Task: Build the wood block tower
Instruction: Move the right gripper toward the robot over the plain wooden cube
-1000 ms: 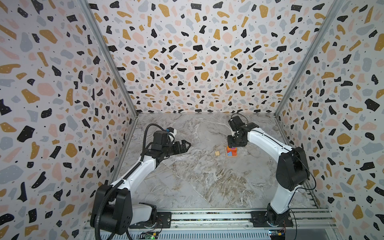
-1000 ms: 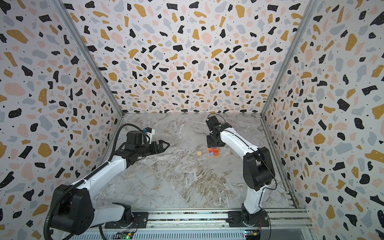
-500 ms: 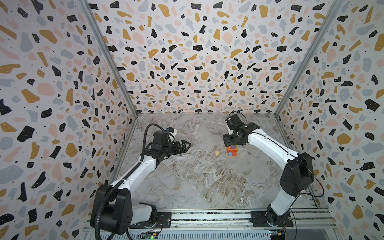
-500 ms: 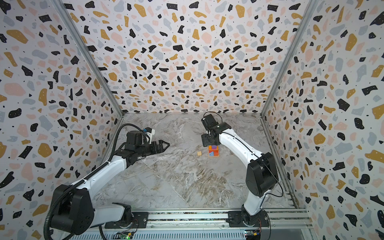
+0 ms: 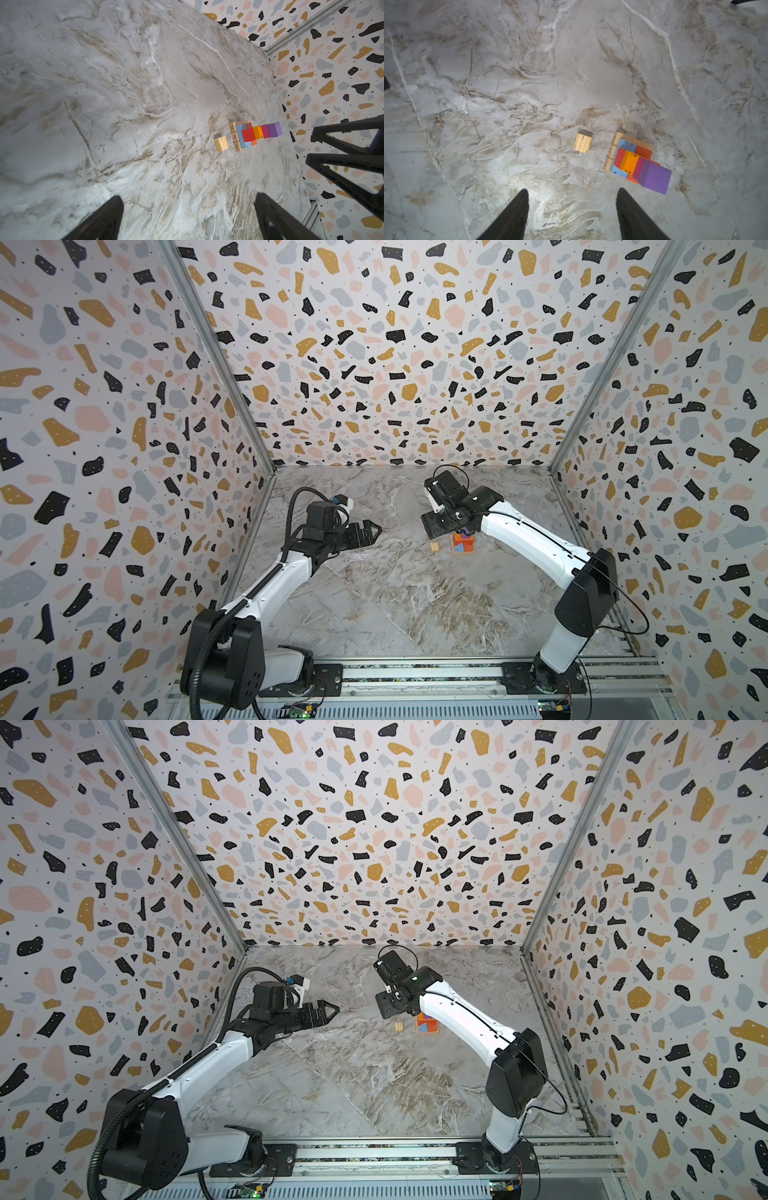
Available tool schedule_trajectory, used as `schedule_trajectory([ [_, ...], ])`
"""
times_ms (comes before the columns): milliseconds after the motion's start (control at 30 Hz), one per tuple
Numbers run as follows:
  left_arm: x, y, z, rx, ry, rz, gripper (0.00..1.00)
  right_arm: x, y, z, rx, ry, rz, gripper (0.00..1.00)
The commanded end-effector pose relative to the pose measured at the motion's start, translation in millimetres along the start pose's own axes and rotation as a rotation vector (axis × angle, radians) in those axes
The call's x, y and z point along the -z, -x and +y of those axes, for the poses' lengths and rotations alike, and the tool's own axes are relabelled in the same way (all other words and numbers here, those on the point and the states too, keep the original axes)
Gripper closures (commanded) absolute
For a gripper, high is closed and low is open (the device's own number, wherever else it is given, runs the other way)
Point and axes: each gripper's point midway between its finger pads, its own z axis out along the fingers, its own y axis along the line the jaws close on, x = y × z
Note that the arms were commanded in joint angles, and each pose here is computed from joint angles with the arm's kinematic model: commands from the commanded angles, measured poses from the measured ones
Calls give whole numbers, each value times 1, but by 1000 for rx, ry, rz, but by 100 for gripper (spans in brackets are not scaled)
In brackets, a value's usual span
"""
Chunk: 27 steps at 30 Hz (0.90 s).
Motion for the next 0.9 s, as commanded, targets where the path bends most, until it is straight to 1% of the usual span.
schedule_trajectory([
  [0, 3, 4, -3, -21, -10, -19, 0, -15, -8, 12, -13, 35, 27, 32],
  [167, 3, 4, -3, -20, -12, -20, 0, -50, -27, 16, -26, 39, 91, 35],
  [400, 3, 4, -3, -17, -15, -19, 0, -87, -46, 9, -47, -22, 156, 40],
  [600, 2, 4, -4, -17, -18, -17, 0, -109, -55, 0, -88, -61, 189, 40],
  [867, 3, 4, -3, -16, -16, -19, 0, -127, -60, -9, -117, -86, 210, 40],
])
